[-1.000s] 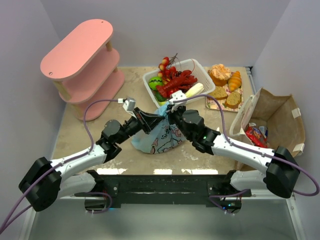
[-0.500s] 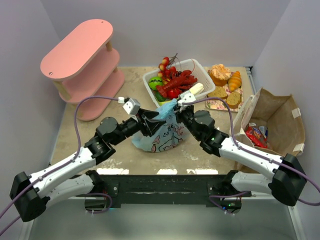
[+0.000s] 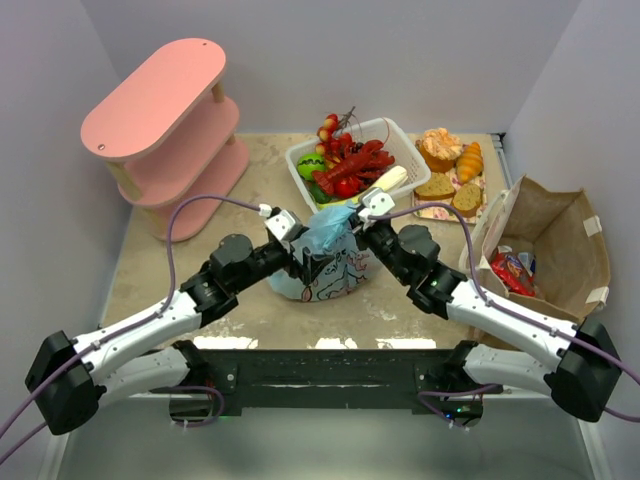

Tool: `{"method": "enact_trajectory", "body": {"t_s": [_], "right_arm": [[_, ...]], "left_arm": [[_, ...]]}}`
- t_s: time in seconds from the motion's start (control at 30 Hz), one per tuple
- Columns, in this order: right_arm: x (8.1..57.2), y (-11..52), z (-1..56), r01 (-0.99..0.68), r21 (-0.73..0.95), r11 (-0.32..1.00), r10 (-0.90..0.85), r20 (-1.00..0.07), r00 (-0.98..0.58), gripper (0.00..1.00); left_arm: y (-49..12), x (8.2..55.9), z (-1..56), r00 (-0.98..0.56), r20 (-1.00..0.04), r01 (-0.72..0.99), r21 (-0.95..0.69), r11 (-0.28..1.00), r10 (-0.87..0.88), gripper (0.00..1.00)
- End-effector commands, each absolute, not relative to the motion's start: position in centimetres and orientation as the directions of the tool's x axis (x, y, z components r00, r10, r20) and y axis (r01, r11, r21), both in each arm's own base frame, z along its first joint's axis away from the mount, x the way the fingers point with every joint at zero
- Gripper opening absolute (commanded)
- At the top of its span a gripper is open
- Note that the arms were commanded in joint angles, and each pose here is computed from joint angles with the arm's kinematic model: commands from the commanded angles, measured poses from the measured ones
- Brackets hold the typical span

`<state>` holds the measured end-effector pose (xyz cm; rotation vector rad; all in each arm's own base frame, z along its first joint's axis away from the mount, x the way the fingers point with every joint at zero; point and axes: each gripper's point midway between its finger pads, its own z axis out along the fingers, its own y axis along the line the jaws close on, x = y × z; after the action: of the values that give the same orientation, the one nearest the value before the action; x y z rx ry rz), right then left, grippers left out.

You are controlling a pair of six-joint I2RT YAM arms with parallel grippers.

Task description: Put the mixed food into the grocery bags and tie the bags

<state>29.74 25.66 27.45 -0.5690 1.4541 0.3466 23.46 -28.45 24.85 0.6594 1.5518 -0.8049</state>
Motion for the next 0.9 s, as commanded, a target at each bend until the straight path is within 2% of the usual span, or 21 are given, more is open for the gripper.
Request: {"method": "enact_trajectory", "body": {"t_s": [0.0, 0.1, 0.13, 0.2, 0.23, 0.27, 0.33, 0.43, 0.57, 0.7, 0.77, 0.8, 0.87], "right_arm": [[29.2, 25.7, 30.1, -0.562, -0.166, 0.810, -0.075, -0.981, 0.182, 0.00], [29.1, 25.7, 30.2, -0.568, -0.169, 0.805, -0.071, -0.979, 0.190, 0.00], [29.1, 25.6, 30.2, -0.567, -0.168, 0.807, -0.069, -0.979, 0.192, 0.00], [29.3, 25.6, 30.2, -0.557, -0.163, 0.814, -0.062, -0.979, 0.196, 0.00], [29.4, 25.5, 30.3, -0.553, -0.159, 0.818, -0.054, -0.978, 0.201, 0.00], [29.5, 25.5, 30.3, -0.552, -0.158, 0.819, -0.050, -0.977, 0.205, 0.00], [29.7, 25.4, 30.7, -0.542, -0.146, 0.828, -0.029, -0.975, 0.219, 0.00], [29.7, 25.5, 31.4, -0.548, -0.133, 0.826, 0.004, -0.970, 0.241, 0.00], [29.0, 26.0, 31.6, -0.603, -0.133, 0.787, 0.032, -0.967, 0.254, 0.00], [28.0, 26.2, 31.3, -0.678, -0.113, 0.726, 0.070, -0.969, 0.236, 0.00], [27.5, 26.3, 30.6, -0.717, -0.123, 0.686, 0.069, -0.970, 0.233, 0.00], [27.2, 26.3, 30.9, -0.722, -0.120, 0.681, 0.092, -0.965, 0.247, 0.00], [27.0, 26.2, 30.6, -0.736, -0.114, 0.667, 0.109, -0.962, 0.248, 0.00]], "left_arm": [[-28.8, 24.3, 25.6, -0.004, -0.998, 0.800, -0.036, 0.599, -0.056, 0.92], [-29.4, 24.2, 24.3, -0.003, -1.000, 0.816, -0.017, 0.578, -0.025, 0.75], [-29.6, 24.2, 24.4, 0.000, -0.999, 0.822, -0.020, 0.569, -0.035, 0.59], [-30.6, 23.4, 23.8, -0.025, -0.998, 0.855, -0.049, 0.516, -0.054, 0.40], [-31.3, 22.5, 23.7, -0.038, -0.997, 0.880, -0.063, 0.471, -0.063, 0.19], [-31.9, 22.1, 23.3, -0.074, -0.994, 0.890, -0.100, 0.444, -0.075, 0.10], [-33.4, 20.3, 23.9, -0.087, -0.990, 0.919, -0.124, 0.374, -0.114, 0.00], [-35.7, 18.1, 23.7, -0.132, -0.982, 0.938, -0.167, 0.303, -0.135, 0.00], [-37.2, 16.8, 23.4, -0.199, -0.962, 0.930, -0.246, 0.272, -0.189, 0.00], [-37.7, 16.6, 25.0, -0.215, -0.926, 0.924, -0.296, 0.243, -0.311, 0.02], [-37.9, 16.7, 24.7, -0.243, -0.911, 0.914, -0.330, 0.236, -0.334, 0.18], [-38.0, 16.7, 24.7, -0.243, -0.909, 0.915, -0.331, 0.231, -0.338, 0.35], [-37.9, 16.8, 24.1, -0.243, -0.916, 0.912, -0.327, 0.247, -0.318, 0.51]]}}
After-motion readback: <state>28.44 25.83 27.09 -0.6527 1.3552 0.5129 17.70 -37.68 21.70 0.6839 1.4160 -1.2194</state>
